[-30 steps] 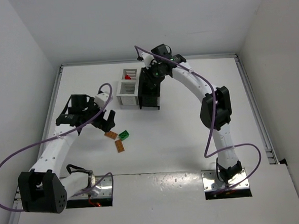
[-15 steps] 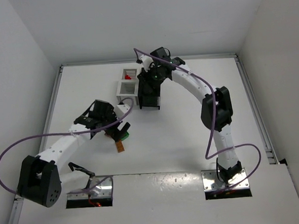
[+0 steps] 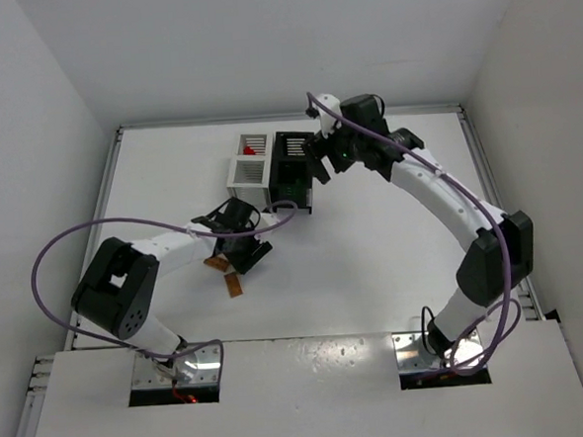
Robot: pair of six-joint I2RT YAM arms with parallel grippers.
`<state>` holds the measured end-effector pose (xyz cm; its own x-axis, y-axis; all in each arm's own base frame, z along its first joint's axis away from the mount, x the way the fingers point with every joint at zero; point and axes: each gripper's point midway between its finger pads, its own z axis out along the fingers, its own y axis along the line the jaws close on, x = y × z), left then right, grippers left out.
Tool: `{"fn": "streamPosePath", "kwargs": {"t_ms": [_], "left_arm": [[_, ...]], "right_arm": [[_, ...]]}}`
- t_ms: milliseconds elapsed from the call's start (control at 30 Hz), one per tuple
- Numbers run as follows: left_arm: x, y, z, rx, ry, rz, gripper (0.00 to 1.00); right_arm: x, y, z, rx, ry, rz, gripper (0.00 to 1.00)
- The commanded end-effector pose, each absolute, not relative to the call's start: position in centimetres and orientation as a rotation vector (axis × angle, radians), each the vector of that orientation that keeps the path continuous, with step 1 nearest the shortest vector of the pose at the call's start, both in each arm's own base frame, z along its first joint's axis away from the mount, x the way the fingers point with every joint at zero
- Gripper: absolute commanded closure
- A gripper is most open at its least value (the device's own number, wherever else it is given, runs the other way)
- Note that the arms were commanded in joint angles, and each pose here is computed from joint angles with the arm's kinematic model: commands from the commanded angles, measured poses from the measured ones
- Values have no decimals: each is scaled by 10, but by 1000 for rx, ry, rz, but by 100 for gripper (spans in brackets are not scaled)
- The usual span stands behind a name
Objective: Sort the legos into containers by color
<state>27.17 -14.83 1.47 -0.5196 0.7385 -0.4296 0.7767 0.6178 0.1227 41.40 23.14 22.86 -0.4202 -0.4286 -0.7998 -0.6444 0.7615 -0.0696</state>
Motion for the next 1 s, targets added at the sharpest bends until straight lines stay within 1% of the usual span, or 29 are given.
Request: {"fn": "streamPosePath", "kwargs": {"t_ms": [0, 33, 67, 100, 133, 167, 200, 233, 267, 367, 400, 500, 533, 633, 733, 767, 867, 900, 967], "left_arm": [[298, -161, 31, 1152, 2329, -57, 34], [302, -162, 35, 1144, 2320, -46, 46], [302, -162, 35, 1144, 2320, -45, 53], [305, -163, 38, 1140, 2312, -46, 60], [305, -163, 38, 1150, 2307, -43, 64], [308, -165, 41, 1157, 2293, -40, 73], [309, -165, 41, 1160, 2300, -40, 75], [309, -168, 43, 1181, 2290, -61, 78], [309, -171, 46, 1185, 2287, -76, 82], [317, -191, 77, 1195, 2223, -190, 86], [326, -205, 110, 1165, 2154, -267, 86], [342, -234, 171, 1070, 2027, -396, 86], [355, -246, 213, 1021, 1933, -422, 86], [385, -269, 259, 921, 1833, -473, 86], [411, -284, 280, 854, 1794, -492, 86], [420, -292, 265, 855, 1821, -510, 86], [438, -301, 259, 819, 1823, -538, 86], [444, -304, 241, 825, 1853, -538, 86], [454, -310, 241, 815, 1846, -544, 86]], "right_arm": [[392, 203, 192, -761, 2183, 267, 14], [386, 201, 188, -761, 2185, 266, 16], [383, 194, 186, -747, 2181, 262, 16], [366, 186, 177, -741, 2198, 265, 16], [361, 180, 172, -731, 2201, 260, 17], [354, 175, 169, -714, 2209, 272, 17], [338, 170, 149, -730, 2253, 283, 17], [332, 165, 152, -703, 2242, 299, 17], [317, 162, 135, -707, 2285, 315, 17], [297, 151, 123, -685, 2313, 341, 17], [293, 152, 122, -693, 2311, 361, 17], [287, 155, 119, -687, 2314, 431, 17], [286, 159, 119, -694, 2309, 476, 17], [282, 172, 115, -727, 2321, 594, 17], [275, 186, 114, -809, 2314, 717, 18], [274, 188, 115, -824, 2304, 730, 18], [271, 192, 111, -883, 2291, 726, 18], [272, 192, 113, -883, 2291, 726, 18], [270, 192, 110, -883, 2309, 729, 18]]}}
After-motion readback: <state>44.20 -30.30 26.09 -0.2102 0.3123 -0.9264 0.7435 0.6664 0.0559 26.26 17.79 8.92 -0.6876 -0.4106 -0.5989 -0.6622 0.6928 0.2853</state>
